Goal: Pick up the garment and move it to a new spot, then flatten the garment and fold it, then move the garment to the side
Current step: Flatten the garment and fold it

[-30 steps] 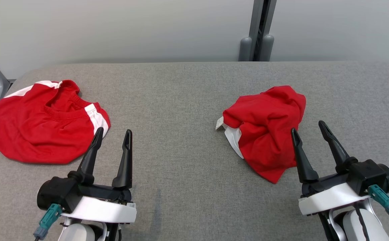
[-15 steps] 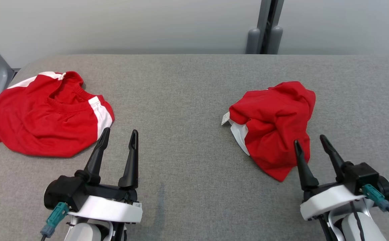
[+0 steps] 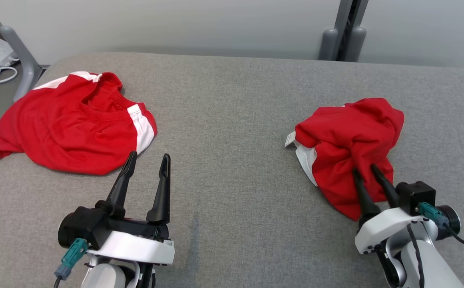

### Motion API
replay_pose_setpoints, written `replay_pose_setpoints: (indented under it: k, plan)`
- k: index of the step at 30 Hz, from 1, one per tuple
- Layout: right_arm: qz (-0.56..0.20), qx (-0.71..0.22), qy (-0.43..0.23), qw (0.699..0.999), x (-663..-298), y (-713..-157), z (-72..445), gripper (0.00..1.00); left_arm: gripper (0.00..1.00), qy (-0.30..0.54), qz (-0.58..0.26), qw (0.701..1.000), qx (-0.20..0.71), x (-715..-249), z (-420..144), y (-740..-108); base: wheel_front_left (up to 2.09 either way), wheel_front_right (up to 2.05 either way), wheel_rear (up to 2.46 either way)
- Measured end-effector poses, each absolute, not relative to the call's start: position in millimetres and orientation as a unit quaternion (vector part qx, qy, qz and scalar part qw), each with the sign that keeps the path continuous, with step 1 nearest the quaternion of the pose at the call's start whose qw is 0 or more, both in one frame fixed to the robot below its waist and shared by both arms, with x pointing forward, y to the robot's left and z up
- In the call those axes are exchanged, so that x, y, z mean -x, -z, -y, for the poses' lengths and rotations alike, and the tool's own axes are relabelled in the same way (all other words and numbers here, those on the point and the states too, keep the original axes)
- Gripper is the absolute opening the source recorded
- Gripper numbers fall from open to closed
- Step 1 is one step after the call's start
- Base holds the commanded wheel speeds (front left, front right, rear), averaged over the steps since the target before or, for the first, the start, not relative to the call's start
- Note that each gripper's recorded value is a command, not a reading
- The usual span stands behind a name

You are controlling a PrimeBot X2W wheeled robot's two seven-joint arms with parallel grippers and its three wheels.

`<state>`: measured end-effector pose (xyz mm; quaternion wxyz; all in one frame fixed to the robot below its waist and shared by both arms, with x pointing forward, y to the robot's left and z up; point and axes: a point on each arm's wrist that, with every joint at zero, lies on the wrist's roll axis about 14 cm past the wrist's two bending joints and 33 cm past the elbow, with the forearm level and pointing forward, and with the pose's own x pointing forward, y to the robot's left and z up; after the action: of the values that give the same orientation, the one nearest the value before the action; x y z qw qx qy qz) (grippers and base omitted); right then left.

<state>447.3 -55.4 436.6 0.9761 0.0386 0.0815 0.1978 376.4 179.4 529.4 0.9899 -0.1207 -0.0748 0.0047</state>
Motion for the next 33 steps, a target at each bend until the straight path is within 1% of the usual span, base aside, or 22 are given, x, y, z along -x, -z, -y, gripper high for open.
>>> replay_pose_setpoints:
  k: [4,8,9,12,16,20,23,25,27,28,29,30,31,32,33]
  plan:
    - [-0.062,-0.036,-0.214,0.974,-449,-451,44,0.0,1.0,-0.008,0.078,0.99,0.121,-372,-182,-532,0.0,0.0,0.0]
    - [-0.019,-0.055,-0.252,0.966,-451,-486,16,0.0,1.0,-0.01,0.083,0.989,0.123,-367,-182,-535,0.0,0.0,0.0]
    - [-0.006,-0.062,-0.267,0.962,-451,-498,5,0.0,1.0,-0.01,0.085,0.988,0.125,-366,-182,-536,0.0,0.0,0.0]
    - [0.044,-0.044,-0.327,0.943,-449,-542,-33,0.0,1.0,-0.006,0.089,0.987,0.132,-362,-179,-539,0.0,0.0,0.0]
    - [0.123,-0.034,-0.375,0.918,-449,-613,-65,0.0,1.0,0.001,0.092,0.986,0.139,-356,-172,-541,0.0,0.0,0.0]
    - [0.211,-0.059,-0.385,0.896,-450,-698,-72,0.0,1.0,0.003,0.093,0.985,0.146,-348,-169,-542,0.0,0.0,0.0]
    - [0.265,-0.092,-0.372,0.885,-452,-751,-58,0.0,1.0,0.001,0.09,0.984,0.151,-345,-169,-540,0.0,0.0,0.0]
    - [0.29,-0.096,-0.351,0.885,-459,-773,-37,0.0,1.0,0.0,0.087,0.984,0.153,-344,-169,-538,0.0,0.0,0.0]
    - [0.295,-0.081,-0.324,0.895,-471,-776,-12,0.0,1.0,0.0,0.084,0.985,0.154,-343,-168,-536,0.0,0.0,0.0]
    - [0.284,-0.071,-0.309,0.905,-480,-767,1,0.0,1.0,0.0,0.083,0.985,0.154,-343,-168,-535,0.0,0.0,0.0]
    - [0.284,-0.071,-0.309,0.905,-480,-767,1,0.0,1.0,0.0,0.083,0.985,0.154,-343,-168,-535,0.0,0.0,0.0]
    - [0.265,-0.06,-0.296,0.916,-488,-754,13,0.0,1.0,0.0,0.082,0.985,0.154,-344,-168,-534,0.0,0.0,0.0]
    - [0.221,-0.038,-0.269,0.937,-503,-717,40,0.0,1.0,0.0,0.078,0.985,0.155,-346,-168,-532,0.0,0.0,0.0]
    - [0.196,-0.031,-0.256,0.946,-509,-695,54,0.0,1.0,0.0,0.076,0.985,0.155,-347,-167,-531,0.0,0.0,0.0]
    - [0.196,-0.031,-0.256,0.946,-509,-695,54,0.0,1.0,0.0,0.076,0.985,0.155,-347,-167,-531,0.0,0.0,0.0]
